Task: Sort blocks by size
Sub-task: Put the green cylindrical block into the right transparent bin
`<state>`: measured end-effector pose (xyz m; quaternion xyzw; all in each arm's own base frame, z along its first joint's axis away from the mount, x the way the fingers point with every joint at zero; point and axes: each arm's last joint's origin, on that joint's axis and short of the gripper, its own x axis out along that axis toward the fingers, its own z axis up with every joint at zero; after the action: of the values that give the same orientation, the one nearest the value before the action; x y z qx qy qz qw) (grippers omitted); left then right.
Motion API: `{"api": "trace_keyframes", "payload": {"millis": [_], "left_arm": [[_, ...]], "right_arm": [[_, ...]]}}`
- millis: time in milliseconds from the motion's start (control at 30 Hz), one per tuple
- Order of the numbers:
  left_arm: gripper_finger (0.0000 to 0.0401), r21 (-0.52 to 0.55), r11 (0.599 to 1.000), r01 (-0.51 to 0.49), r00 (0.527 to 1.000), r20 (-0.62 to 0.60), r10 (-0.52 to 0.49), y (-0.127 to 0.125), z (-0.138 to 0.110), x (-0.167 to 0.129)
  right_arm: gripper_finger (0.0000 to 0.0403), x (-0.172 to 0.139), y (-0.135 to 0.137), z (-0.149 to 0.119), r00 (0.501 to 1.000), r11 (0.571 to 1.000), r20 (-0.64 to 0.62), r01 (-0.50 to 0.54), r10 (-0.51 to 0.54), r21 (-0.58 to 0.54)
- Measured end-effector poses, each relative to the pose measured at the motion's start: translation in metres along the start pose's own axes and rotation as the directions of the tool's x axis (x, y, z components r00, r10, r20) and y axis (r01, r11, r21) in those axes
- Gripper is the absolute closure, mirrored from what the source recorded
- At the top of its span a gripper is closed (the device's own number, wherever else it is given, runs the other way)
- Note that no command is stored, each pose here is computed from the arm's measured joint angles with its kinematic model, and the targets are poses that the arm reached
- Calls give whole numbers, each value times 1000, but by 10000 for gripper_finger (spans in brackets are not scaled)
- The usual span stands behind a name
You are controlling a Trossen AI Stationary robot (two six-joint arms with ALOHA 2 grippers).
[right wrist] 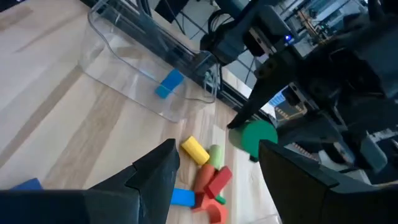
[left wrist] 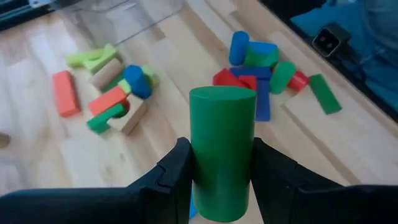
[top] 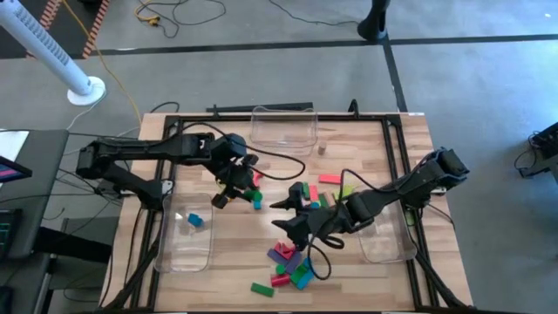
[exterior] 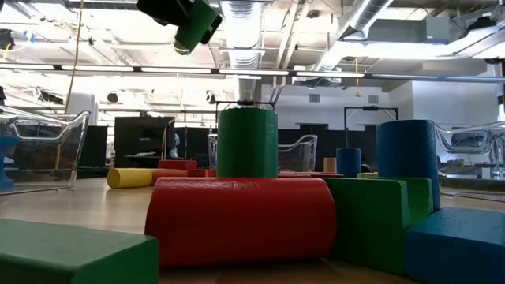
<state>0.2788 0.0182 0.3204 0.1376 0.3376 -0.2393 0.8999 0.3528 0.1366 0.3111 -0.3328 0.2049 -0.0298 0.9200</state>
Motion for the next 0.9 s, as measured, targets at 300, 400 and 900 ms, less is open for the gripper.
{"api": "trace_keyframes", "payload": {"millis": [300,400,900], "left_arm": [[279,4,997,79,997,20,-79,0,2,17],[279,14,995,95,995,25,-95,-2,3,22],[279,11,986,167,984,63,-167,-7,7,27]], "right_arm": [[142,6,-7,-2,996,998,50,-69,69,5],[142,12,-7,-3,996,997,58,-73,72,8],[142,36,6,-6,998,993,63,19,-12,-116]]}}
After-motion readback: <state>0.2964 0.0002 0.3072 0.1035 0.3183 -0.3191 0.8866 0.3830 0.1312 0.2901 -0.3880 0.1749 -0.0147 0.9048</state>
